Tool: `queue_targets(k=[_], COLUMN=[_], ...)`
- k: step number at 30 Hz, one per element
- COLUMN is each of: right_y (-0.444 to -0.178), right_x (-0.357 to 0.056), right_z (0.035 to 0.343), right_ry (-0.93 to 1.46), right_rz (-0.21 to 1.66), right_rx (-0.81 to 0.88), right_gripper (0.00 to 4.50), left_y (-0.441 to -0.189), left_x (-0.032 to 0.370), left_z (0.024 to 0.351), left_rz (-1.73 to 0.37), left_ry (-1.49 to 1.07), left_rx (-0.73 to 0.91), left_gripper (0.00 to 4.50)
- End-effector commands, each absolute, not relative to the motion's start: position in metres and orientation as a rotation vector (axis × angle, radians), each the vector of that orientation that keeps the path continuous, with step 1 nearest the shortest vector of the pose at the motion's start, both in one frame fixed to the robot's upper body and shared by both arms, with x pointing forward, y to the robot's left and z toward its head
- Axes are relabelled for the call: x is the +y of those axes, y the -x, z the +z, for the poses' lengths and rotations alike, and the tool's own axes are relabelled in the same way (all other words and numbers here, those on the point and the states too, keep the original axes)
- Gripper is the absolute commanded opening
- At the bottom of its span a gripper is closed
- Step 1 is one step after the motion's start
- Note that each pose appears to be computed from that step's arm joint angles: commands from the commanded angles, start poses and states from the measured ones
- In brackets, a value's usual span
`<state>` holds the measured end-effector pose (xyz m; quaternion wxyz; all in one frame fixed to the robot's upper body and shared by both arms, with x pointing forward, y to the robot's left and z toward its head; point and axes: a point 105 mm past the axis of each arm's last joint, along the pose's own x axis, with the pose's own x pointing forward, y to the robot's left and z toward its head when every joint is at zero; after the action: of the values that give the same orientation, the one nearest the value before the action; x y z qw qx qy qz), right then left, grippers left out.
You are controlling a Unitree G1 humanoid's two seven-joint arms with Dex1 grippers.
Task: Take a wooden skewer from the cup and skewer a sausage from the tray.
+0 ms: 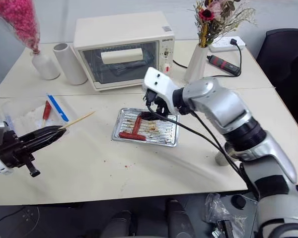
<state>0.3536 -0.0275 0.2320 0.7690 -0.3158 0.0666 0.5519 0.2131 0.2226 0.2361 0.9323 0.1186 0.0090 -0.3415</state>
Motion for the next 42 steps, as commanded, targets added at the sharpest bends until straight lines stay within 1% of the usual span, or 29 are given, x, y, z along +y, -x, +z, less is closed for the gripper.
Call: queue_targets(k=[1, 3, 7, 10, 12, 21, 34, 42], right_y=[-0.354, -0.351, -0.331, -0.322, -0.321, -0.341, -0.349, -0.358], right_x=[-0.021, -0.017, -0.005, -0.001, 0.000, 0.003, 0.003, -0.001], right_z=[0.241, 0.238, 0.215, 0.199, 0.191, 0.171, 0.152, 0.139], right_ry=[0.735, 0.721, 0.693, 0.670, 0.666, 0.647, 0.665, 0.728], right_rz=[1.226, 1.250, 1.312, 1.324, 1.312, 1.220, 1.206, 1.185], right_rx=[0.109, 0.124, 0.170, 0.206, 0.220, 0.257, 0.295, 0.301], right_gripper=[3.29, 2.90, 1.67, 1.67, 1.67, 1.67, 1.67, 1.67], left_y=[-0.209, -0.209, -0.209, -0.210, -0.212, -0.217, -0.220, -0.220], left_x=[0.220, 0.220, 0.219, 0.218, 0.219, 0.217, 0.220, 0.219], left_z=[0.246, 0.246, 0.245, 0.245, 0.247, 0.251, 0.255, 0.256], left_rz=[-0.690, -0.689, -0.689, -0.691, -0.692, -0.704, -0.690, -0.693], left_ry=[-0.281, -0.278, -0.282, -0.286, -0.289, -0.307, -0.324, -0.332], left_rx=[-0.022, -0.025, -0.021, -0.021, -0.023, -0.029, -0.042, -0.046], left_gripper=[0.00, 0.00, 0.00, 0.00, 0.00, 0.00, 0.00, 0.00])
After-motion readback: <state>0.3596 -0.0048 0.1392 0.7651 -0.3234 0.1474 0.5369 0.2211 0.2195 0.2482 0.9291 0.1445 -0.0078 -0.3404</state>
